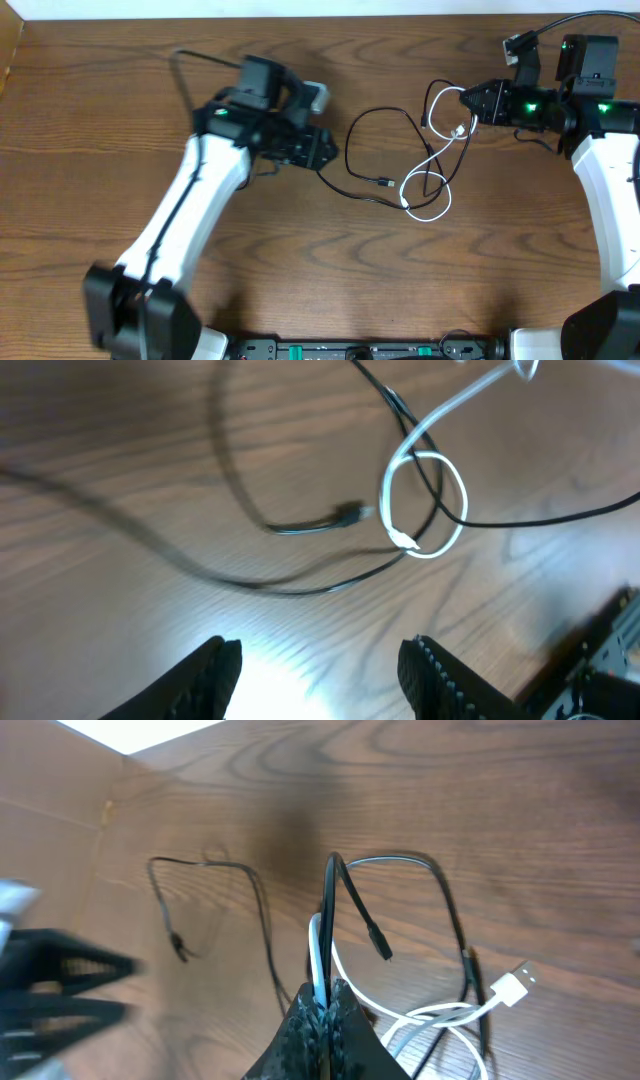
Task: Untangle cables
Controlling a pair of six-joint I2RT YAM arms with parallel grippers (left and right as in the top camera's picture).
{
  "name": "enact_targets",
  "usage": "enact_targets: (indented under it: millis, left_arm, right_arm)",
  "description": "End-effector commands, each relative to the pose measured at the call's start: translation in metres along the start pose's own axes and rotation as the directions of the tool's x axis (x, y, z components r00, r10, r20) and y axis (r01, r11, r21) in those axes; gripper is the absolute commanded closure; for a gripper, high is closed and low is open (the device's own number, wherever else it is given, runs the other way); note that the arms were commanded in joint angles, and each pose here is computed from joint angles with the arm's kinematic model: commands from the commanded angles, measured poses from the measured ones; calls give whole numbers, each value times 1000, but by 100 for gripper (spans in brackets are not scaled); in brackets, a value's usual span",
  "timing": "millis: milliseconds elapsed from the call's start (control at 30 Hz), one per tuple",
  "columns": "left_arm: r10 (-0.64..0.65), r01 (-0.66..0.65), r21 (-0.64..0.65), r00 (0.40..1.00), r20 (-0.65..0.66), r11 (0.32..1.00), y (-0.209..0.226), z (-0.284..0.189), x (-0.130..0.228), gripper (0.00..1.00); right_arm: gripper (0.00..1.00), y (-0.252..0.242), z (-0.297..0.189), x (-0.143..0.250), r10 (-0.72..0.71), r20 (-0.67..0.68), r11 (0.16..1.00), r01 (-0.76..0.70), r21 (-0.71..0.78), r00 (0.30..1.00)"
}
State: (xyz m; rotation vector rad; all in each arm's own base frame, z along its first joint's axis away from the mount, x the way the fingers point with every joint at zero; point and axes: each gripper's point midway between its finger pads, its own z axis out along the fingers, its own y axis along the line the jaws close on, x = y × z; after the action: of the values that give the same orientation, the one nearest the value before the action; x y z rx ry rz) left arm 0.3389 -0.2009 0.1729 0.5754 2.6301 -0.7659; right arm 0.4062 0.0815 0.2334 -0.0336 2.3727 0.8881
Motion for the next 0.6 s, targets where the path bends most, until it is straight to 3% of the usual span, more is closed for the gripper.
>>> enact_targets:
  millis: [0, 100, 333, 567]
  left_arm:
    - [65, -56, 148, 996, -58, 987, -28, 43, 4, 45]
    - [123, -108, 234, 991, -51, 966, -48, 75, 0, 44]
    - [241, -219, 279, 969, -49, 935, -79, 132, 7, 44]
    - [276, -267, 120, 958, -73, 956, -74, 183, 16, 44]
  right_arm:
    - [99, 3, -6, -4, 46, 7, 998, -46, -53, 999]
    - [99, -2, -10, -4, 65, 8, 996, -65, -53, 998]
    - [99, -13, -17, -3, 93, 7, 995, -93, -35, 996]
    - [99, -15, -18, -2, 92, 5, 995, -92, -31, 996]
